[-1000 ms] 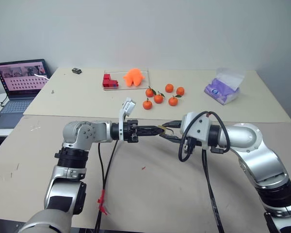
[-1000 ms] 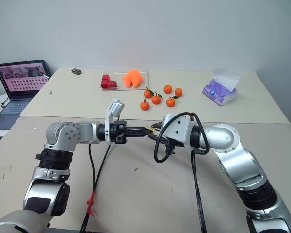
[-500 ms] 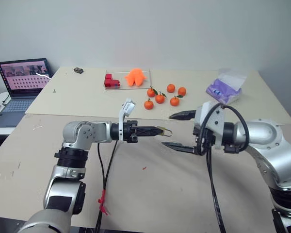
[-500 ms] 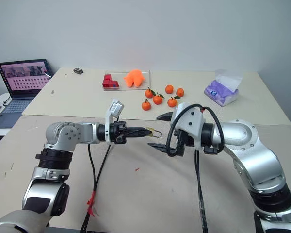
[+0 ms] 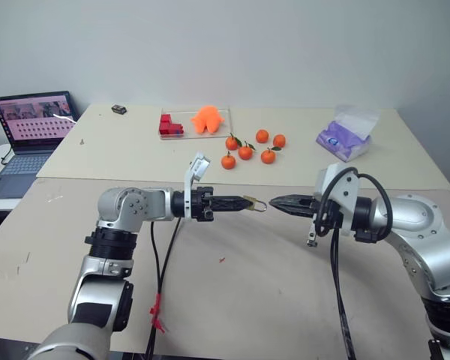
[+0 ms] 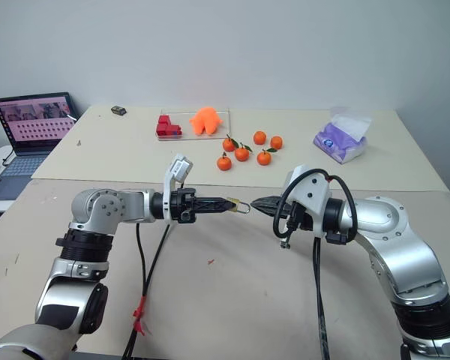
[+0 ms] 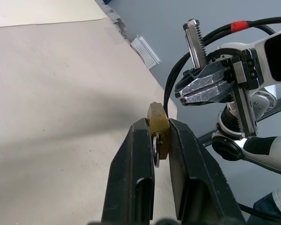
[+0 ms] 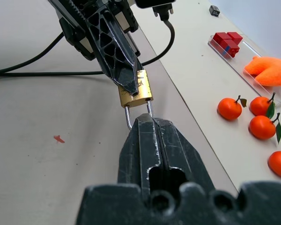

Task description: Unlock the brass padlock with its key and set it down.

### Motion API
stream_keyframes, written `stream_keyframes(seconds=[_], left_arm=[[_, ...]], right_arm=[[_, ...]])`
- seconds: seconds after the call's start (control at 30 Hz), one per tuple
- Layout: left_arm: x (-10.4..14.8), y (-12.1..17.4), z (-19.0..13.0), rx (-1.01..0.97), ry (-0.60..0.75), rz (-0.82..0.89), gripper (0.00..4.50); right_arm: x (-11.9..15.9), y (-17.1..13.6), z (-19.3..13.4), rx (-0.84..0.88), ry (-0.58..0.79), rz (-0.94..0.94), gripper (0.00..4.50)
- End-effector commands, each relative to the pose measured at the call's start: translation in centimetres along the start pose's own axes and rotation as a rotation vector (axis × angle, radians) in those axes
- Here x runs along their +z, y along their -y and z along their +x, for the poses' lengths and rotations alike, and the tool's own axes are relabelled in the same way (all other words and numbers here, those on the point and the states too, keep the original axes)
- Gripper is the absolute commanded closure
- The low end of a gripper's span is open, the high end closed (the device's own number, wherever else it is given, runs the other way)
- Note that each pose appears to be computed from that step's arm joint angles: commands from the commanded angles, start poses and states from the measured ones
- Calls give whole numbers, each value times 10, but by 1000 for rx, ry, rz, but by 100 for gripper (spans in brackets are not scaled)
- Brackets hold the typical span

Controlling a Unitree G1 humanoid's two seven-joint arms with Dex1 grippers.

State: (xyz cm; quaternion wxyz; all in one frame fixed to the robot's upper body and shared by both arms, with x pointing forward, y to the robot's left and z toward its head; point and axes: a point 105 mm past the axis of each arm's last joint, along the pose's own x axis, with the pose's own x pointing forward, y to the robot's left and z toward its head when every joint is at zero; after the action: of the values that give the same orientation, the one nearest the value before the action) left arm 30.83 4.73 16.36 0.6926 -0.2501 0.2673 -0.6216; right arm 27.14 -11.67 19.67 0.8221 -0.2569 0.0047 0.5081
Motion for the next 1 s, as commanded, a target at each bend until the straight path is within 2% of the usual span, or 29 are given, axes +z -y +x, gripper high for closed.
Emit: stream_keyframes(seconds=[0.03,0.43,0.87,1.0], left_arm=[[3,11,4,-41,3,34,448],[0,17,10,-59,-9,37,448],[4,25,2,-55,0,51,448],[3,21,0,-37,4,51,448]], right_arm=[[12,-1,4,10,24,-53,447],[17,1,9,1,14,-73,447],[9,4,9,25,-3,-83,447],[14,5,7,33,7,-95,447]])
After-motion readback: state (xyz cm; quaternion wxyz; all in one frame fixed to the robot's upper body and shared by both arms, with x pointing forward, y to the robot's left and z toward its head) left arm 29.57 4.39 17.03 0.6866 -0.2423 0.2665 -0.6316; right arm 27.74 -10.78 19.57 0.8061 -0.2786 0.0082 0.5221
